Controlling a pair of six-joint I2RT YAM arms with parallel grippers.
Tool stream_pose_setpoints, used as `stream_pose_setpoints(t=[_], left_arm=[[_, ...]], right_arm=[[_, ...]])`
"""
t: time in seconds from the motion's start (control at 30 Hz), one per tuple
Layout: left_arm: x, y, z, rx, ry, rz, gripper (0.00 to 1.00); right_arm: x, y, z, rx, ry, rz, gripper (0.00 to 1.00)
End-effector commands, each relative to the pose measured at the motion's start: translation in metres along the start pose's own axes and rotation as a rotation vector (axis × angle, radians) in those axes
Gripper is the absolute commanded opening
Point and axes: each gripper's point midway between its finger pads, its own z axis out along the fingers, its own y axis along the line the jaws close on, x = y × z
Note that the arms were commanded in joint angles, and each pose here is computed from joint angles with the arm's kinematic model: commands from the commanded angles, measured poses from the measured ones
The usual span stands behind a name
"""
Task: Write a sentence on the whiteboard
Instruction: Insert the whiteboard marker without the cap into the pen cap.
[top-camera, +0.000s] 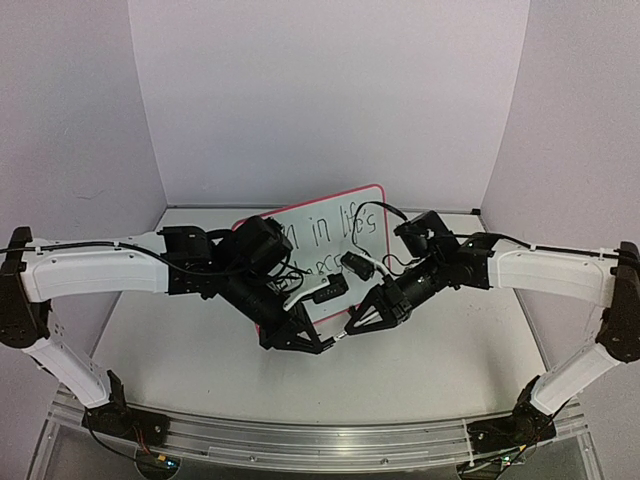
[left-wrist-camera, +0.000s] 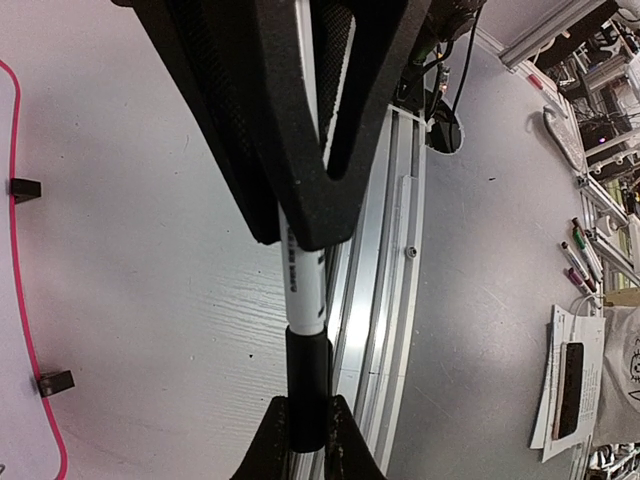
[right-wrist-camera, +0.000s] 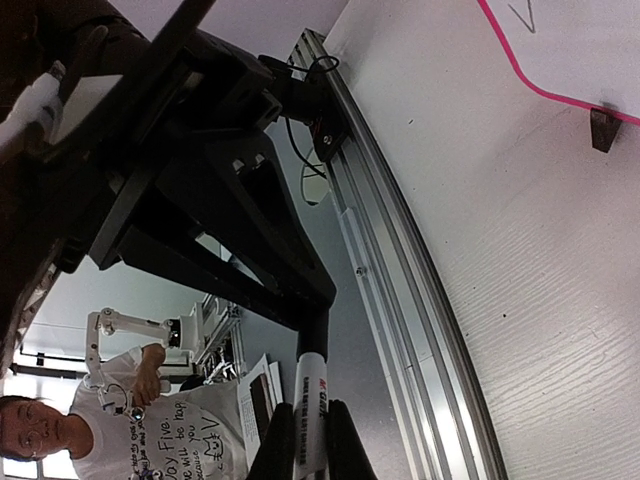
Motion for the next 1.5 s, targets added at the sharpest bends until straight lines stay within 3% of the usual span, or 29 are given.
stream_pose_setpoints(t=[0.0, 0.83, 1.13, 1.2, 1.33, 1.47], left_arm=[[-0.068, -0.009, -0.022, -0.006, -0.229, 0.122, 0.0], [-0.109, -0.01, -0.042, -0.001, -0.38, 0.203, 0.0], [-0.105, -0.004, -0.041, -0.002, -0.359, 0.186, 0.0], [-0.098, 0.005, -0.044, -0.029, -0.345, 0.16, 0.07], [-0.078, 0.028, -0.059, -0.084, -0.334, 0.082, 0.41], [-0.059, 0.044, -0.08, -0.148, -0.323, 0.024, 0.61]], right_arm=[[-0.002, 0.005, 0.016, -0.006, 0.029, -0.039, 0.0], [0.006, 0.006, 0.042, -0.036, 0.078, -0.038, 0.0], [-0.002, 0.0, 0.038, 0.04, 0.024, -0.063, 0.0], [-0.011, -0.009, 0.029, 0.116, -0.032, -0.06, 0.0], [-0.018, -0.043, -0.004, 0.217, -0.126, 0.019, 0.0], [-0.017, -0.076, -0.032, 0.298, -0.195, 0.081, 0.0]])
